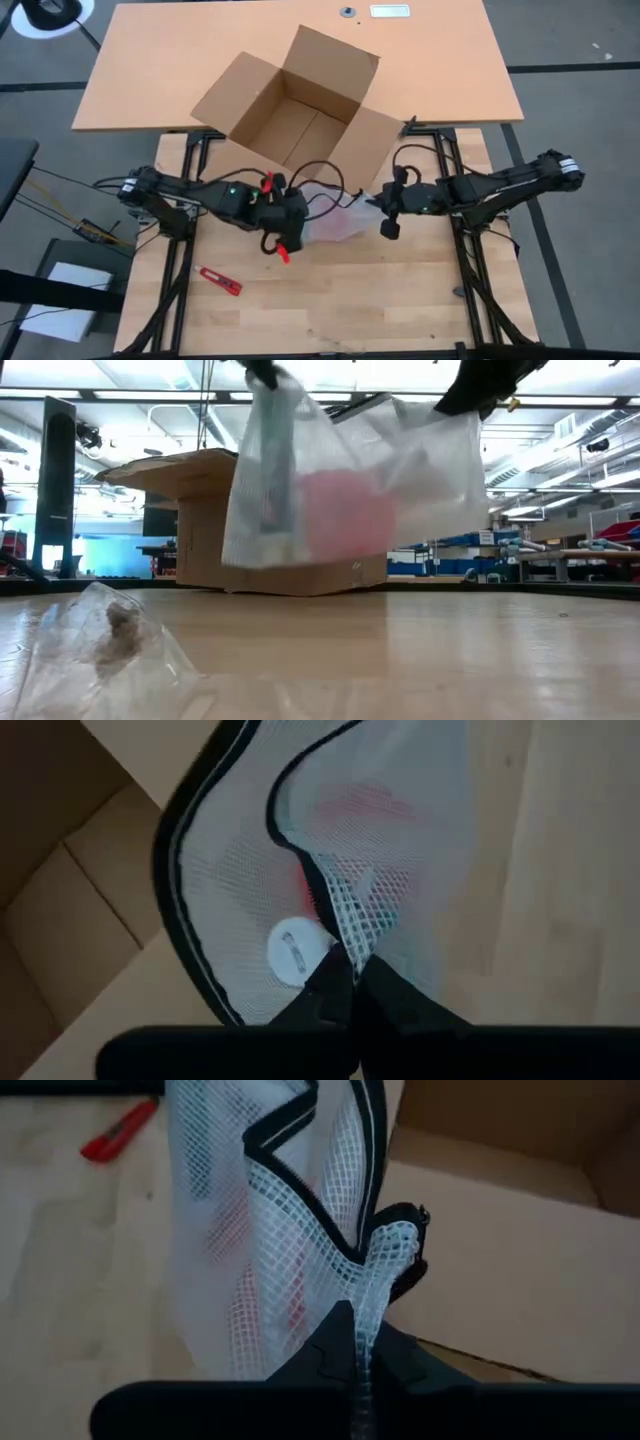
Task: Unpack boxes
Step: Close the zip bag
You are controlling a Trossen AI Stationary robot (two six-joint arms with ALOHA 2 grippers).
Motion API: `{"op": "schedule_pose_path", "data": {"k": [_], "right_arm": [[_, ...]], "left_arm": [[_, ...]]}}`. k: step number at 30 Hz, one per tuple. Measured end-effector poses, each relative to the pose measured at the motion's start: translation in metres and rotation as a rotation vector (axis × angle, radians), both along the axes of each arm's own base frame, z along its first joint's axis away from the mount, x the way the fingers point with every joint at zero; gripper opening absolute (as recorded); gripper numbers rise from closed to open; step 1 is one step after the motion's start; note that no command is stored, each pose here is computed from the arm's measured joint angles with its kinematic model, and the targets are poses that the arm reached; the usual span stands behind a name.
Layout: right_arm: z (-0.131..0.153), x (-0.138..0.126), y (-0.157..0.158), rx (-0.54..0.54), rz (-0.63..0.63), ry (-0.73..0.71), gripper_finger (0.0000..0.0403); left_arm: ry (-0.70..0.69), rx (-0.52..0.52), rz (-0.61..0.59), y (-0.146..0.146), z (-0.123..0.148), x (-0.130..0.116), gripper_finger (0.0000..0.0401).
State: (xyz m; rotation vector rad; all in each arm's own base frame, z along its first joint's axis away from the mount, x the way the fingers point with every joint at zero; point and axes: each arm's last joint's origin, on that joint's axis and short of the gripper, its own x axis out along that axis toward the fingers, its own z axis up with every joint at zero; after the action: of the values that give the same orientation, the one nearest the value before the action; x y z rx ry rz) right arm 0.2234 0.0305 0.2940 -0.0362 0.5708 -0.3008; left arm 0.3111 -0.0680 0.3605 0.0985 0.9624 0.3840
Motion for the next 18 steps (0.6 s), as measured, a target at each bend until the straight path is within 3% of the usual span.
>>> {"op": "schedule_pose_path", "data": {"k": [4,9,14,18], "right_arm": [[-0.014,0.011,-0.002,-0.004,-0.021,0.065,0.0035],[-0.028,0.016,-0.003,-0.062,0.003,0.187,0.0096],[-0.020,0.009,-0.007,-0.127,0.042,0.191,0.0148],[-0.009,0.002,-0.008,-0.100,0.080,0.143,0.0167]], "left_arm": [[0.092,0.028,0.009,0.000,-0.019,-0.001,0.0005],[0.173,0.026,0.046,-0.002,-0.040,0.000,0.0005],[0.184,0.016,0.033,-0.004,-0.043,0.001,0.0005],[0.178,0.039,0.041,-0.002,-0.037,-0.001,0.0005]]}}
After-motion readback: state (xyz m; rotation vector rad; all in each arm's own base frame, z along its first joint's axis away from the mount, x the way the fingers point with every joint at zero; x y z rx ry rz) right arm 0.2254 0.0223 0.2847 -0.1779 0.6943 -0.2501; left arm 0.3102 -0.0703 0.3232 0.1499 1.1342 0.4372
